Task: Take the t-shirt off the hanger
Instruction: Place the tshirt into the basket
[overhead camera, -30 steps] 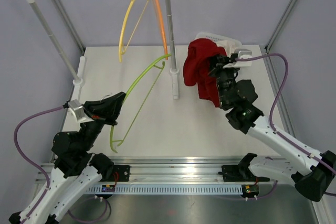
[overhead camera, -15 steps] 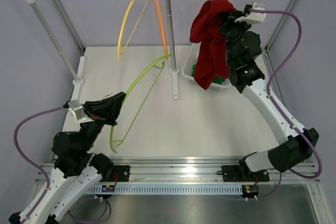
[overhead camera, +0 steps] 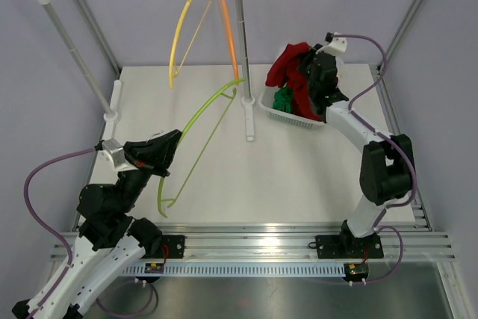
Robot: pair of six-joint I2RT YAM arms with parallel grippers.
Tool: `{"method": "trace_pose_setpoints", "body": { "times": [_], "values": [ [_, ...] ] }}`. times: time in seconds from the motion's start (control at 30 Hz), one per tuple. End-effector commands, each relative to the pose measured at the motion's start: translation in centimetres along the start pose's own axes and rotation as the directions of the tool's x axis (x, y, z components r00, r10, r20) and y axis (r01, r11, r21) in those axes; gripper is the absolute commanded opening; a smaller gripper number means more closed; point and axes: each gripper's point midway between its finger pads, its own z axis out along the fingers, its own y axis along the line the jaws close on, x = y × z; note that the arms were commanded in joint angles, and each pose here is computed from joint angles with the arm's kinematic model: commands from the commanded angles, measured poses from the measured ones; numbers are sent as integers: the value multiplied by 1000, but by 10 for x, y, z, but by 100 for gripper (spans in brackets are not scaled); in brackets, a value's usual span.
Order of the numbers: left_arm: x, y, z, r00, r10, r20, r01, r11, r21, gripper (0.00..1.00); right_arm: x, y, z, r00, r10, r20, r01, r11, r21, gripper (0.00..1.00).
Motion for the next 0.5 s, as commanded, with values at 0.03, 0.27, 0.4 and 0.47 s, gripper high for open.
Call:
{"method": "trace_pose_setpoints", "body": {
  "times": [0.03,0.27,0.4,0.47],
  "values": [
    [-25,-4,0,997,12,82,-13,1000,10,0,82,-29,15,992,88,-96,-80,994,76,0],
    [-23,-5,2,997,9,74,-10,1000,14,0,194,-89,30,955,107,-277,-21,955,297,0],
    [-21,-4,2,998,9,68,-9,1000,8,0,216,-97,27,926,74,-370,48,949,312,0],
    [-21,-3,2,997,9,71,-9,1000,4,0,207,-95,25,935,77,-345,36,951,308,1]
  ]
}}
